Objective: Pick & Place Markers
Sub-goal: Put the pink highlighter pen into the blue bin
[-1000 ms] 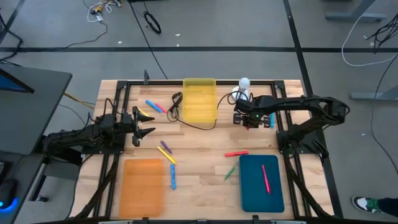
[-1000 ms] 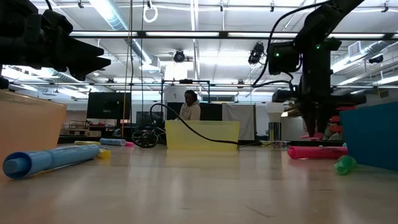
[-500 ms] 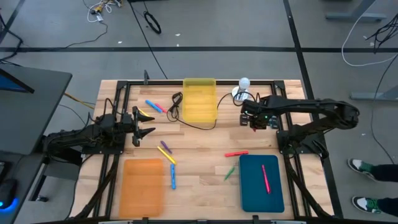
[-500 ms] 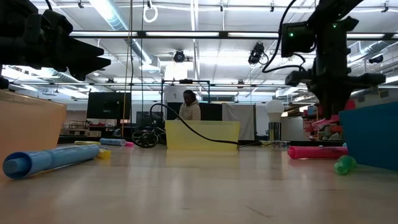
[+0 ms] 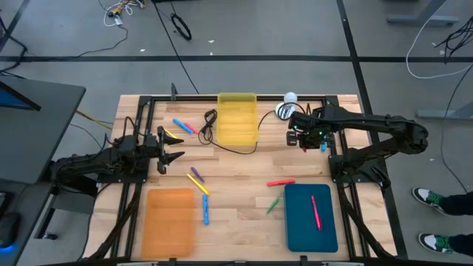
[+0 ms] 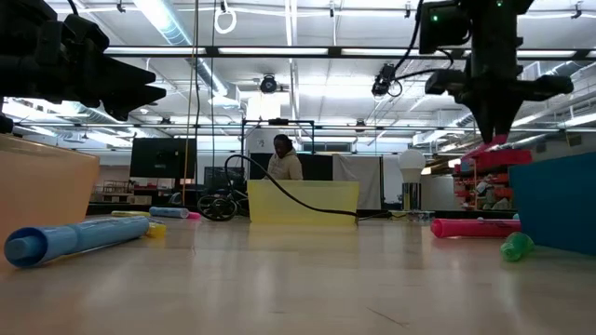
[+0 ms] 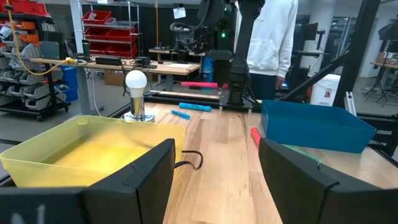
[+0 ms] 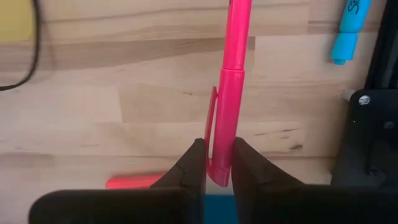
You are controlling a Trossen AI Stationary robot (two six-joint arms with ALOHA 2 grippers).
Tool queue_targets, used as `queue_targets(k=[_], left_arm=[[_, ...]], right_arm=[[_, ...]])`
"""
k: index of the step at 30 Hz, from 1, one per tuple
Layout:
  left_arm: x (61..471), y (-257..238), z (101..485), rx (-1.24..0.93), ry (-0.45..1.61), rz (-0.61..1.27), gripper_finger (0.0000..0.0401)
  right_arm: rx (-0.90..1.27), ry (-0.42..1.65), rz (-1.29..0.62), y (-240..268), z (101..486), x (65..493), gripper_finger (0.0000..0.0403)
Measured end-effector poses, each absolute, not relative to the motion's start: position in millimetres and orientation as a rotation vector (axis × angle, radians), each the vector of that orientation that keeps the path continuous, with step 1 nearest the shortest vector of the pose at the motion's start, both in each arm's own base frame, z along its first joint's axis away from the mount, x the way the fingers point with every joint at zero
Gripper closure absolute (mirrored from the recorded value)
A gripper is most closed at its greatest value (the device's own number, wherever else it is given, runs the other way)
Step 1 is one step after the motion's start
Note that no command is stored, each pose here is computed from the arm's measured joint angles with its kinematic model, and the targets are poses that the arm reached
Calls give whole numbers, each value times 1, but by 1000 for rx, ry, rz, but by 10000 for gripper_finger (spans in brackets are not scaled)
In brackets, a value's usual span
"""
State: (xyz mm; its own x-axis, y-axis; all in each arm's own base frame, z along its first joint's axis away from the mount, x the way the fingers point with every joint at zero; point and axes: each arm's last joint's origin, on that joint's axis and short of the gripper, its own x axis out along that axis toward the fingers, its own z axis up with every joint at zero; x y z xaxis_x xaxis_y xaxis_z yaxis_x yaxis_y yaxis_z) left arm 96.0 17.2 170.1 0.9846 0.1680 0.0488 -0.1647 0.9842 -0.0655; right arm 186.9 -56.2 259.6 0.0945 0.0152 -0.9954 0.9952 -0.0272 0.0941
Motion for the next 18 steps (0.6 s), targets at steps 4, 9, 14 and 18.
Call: queue_targets(k=[4,9,14,18], left_arm=[[96,17,170,-61,-54,167,163],[96,17,170,-61,-54,167,163],[96,17,170,-61,-54,167,163],[96,17,170,-61,-55,167,163]], right_arm=[[1275,1136,-1153,-56,276,186,356],[1279,1130,-1153,-56,290,185,356],[1283,1141,-1169,-53,293,184,356],[1287,1146,-1173,-45,293,186,356]])
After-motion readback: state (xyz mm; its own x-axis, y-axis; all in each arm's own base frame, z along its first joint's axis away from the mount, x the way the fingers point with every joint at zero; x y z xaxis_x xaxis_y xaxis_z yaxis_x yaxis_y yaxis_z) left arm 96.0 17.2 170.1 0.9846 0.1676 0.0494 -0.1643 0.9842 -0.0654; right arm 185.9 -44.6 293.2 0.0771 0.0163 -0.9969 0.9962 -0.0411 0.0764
